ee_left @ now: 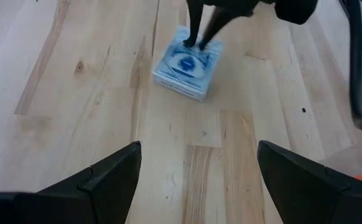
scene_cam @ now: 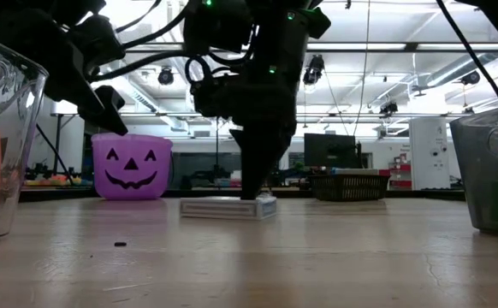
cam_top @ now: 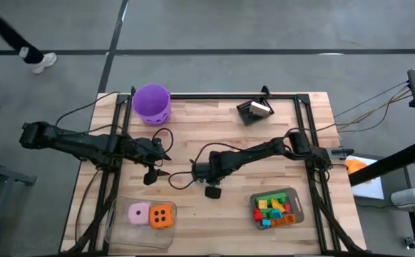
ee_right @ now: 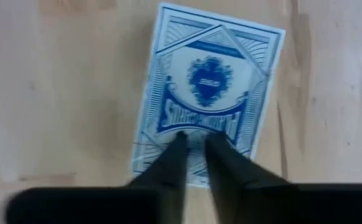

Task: Pick & Place Toys
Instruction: Put the blue playing card into the basket bin

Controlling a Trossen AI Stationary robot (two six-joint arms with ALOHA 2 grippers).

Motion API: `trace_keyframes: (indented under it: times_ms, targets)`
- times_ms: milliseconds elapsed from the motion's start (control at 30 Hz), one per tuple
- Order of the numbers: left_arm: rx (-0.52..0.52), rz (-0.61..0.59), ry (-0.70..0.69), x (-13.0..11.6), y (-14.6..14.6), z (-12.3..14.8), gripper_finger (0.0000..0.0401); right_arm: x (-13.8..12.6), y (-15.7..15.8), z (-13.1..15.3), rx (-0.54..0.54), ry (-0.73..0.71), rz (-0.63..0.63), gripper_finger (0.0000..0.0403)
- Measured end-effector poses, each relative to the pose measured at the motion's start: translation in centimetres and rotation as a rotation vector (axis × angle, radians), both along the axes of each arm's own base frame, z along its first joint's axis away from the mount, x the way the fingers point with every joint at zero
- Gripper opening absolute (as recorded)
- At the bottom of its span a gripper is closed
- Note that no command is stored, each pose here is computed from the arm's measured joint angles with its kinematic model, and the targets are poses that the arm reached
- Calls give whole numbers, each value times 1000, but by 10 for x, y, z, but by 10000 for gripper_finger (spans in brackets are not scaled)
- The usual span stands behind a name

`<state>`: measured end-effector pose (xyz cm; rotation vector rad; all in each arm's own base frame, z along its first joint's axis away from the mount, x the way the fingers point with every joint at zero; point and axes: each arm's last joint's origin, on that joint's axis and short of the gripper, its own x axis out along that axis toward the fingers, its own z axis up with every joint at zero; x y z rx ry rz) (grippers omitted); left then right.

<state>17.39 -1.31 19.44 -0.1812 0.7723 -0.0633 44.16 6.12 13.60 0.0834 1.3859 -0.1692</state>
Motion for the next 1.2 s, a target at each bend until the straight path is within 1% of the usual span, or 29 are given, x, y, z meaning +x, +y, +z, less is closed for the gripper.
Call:
trace_keyframes:
  times_ms: [33, 67, 167, 233, 300, 433, 567, 667, 767, 900, 967, 1067, 1200]
  targets:
    - [0, 0, 0, 0, 0, 0, 324, -1, 1, 0, -14, 8, 6, 33]
    - [0, 0, 0, 0, 0, 0, 324, -2, 1, 0, -34, 15, 10, 29]
    - [0, 0, 0, 0, 0, 0, 324, -6, 4, 1, -106, 35, 13, 20]
    - [0, 0, 0, 0, 0, 0, 324, -9, 6, 3, -173, 43, 15, 18]
    - [0, 0, 0, 0, 0, 0, 324, -12, 9, 8, -213, 42, 20, 18]
    - [0, 0, 0, 0, 0, 0, 324, -19, 10, 21, -246, 49, 12, 18]
    - [0, 0, 0, 0, 0, 0, 324, -27, 8, 50, -294, 2, -8, 18]
    - [0, 0, 0, 0, 0, 0, 324, -31, 6, 64, -325, -27, -19, 18]
    - [0, 0, 0, 0, 0, 0, 324, -34, 5, 72, -312, -45, -25, 18]
    - [0, 0, 0, 0, 0, 0, 324, -33, 9, 79, -202, -91, -20, 18]
    - [0, 0, 0, 0, 0, 0, 324, -31, 12, 75, -148, -105, -10, 18]
    - [0, 0, 0, 0, 0, 0, 324, -29, 15, 68, -100, -123, -7, 18]
    - [0, 0, 0, 0, 0, 0, 324, -30, 13, 56, -93, -94, -24, 20]
